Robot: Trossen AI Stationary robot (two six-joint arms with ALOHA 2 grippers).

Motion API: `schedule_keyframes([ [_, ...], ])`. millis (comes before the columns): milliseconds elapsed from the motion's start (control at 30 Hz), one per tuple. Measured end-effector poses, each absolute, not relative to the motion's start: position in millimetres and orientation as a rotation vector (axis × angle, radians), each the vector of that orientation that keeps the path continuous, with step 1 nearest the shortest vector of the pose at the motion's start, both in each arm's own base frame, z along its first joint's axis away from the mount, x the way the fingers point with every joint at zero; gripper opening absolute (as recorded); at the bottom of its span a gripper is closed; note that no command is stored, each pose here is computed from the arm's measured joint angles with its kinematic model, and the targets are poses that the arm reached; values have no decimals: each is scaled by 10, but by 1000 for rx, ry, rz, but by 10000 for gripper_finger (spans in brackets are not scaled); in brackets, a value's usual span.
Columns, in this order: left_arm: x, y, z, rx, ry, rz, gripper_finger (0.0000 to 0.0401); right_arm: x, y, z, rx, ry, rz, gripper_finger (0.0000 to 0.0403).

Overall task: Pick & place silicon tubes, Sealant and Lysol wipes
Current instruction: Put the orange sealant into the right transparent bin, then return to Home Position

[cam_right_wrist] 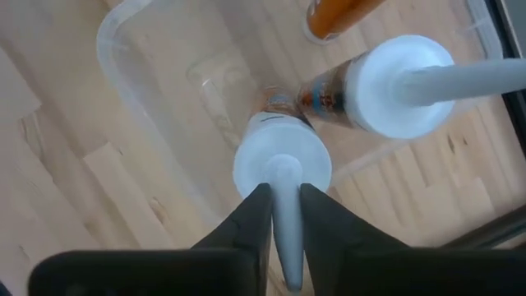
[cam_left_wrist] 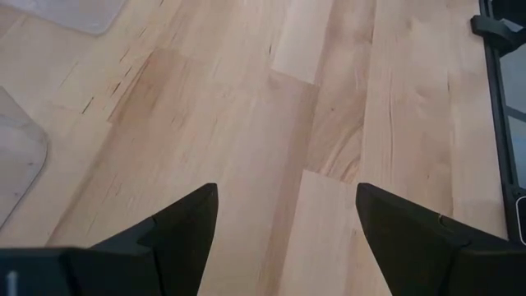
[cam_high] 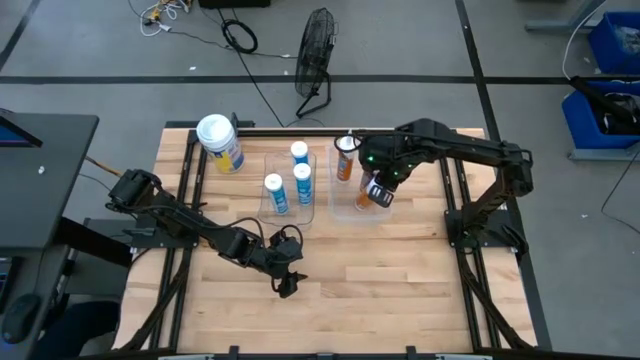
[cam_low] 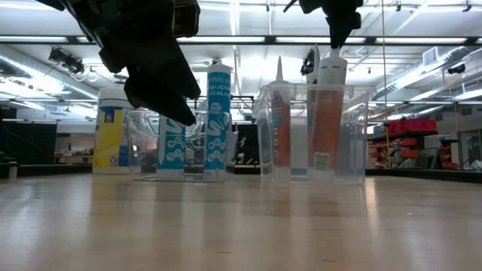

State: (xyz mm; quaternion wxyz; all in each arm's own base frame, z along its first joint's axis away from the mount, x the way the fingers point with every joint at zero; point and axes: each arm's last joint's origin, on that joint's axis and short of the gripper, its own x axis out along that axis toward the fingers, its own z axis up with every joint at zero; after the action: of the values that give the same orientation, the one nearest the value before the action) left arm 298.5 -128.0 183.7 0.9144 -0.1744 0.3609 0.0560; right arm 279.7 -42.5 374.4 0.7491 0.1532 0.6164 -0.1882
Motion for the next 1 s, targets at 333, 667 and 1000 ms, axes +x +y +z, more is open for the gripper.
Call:
schedule_keyframes([
  [333, 2985, -1280, 1837, -360, 743, 115, 296, 2779, -540, 3804, 322, 1328, -433, 101],
  [667, 2984, -1280, 1839, -359, 743, 115, 296, 2721, -547, 4183, 322, 1173, -422, 146],
  [1000, 2985, -1277, 1840, -322, 737, 115, 296, 2624, -436, 4559, 334, 1022, -334, 148],
])
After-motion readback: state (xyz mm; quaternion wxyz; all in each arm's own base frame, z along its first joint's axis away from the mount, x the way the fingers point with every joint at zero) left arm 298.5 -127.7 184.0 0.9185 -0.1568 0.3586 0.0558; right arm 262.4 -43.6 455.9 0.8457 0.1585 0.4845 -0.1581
